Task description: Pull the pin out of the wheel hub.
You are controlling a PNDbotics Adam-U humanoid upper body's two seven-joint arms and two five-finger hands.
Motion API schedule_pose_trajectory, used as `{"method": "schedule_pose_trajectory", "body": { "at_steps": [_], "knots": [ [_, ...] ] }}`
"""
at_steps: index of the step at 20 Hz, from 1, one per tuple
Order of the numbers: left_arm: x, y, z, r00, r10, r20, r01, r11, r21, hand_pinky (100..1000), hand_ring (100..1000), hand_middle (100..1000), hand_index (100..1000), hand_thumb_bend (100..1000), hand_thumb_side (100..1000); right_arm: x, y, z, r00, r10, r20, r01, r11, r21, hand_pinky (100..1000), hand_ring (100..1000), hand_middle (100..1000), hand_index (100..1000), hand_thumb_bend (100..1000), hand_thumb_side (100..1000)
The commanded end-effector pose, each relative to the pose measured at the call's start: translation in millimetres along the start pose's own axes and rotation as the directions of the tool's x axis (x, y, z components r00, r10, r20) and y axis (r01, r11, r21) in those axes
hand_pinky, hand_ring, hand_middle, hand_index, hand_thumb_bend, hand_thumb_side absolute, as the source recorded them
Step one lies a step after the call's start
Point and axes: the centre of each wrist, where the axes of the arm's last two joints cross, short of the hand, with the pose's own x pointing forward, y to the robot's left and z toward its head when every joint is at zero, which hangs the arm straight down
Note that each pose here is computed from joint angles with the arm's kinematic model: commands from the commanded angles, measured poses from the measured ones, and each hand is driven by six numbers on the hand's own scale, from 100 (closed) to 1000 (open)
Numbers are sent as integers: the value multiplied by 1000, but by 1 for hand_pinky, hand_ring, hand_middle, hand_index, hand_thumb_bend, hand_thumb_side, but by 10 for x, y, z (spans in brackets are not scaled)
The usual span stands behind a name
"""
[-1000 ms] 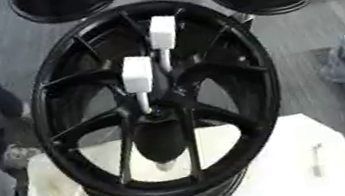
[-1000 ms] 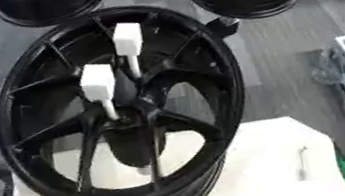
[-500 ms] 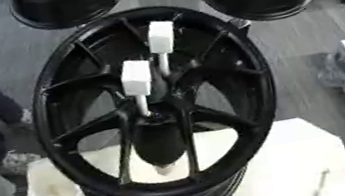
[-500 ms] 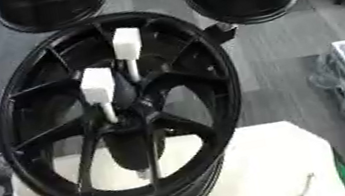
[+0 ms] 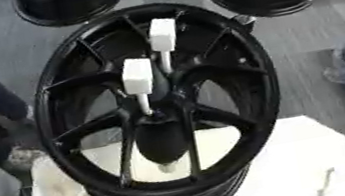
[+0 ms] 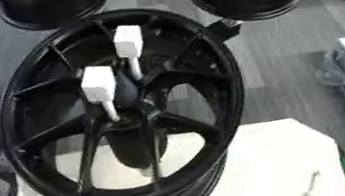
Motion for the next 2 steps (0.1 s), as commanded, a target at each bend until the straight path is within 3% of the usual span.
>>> {"method": "schedule_pose_trajectory", "body": {
  "at_steps": [1,2],
  "knots": [
    [66,7,-51,1000,-11,24,11,1000,-13,539,483,466,624,445,100,187,49,-44,999,28,33,-27,999,-36,612,774,675,794,100,575],
    [63,2,-52,1000,-11,22,11,1000,-17,539,483,466,624,448,100,198,78,-41,999,31,32,-30,999,-45,612,774,674,794,100,575]
  ]
}}
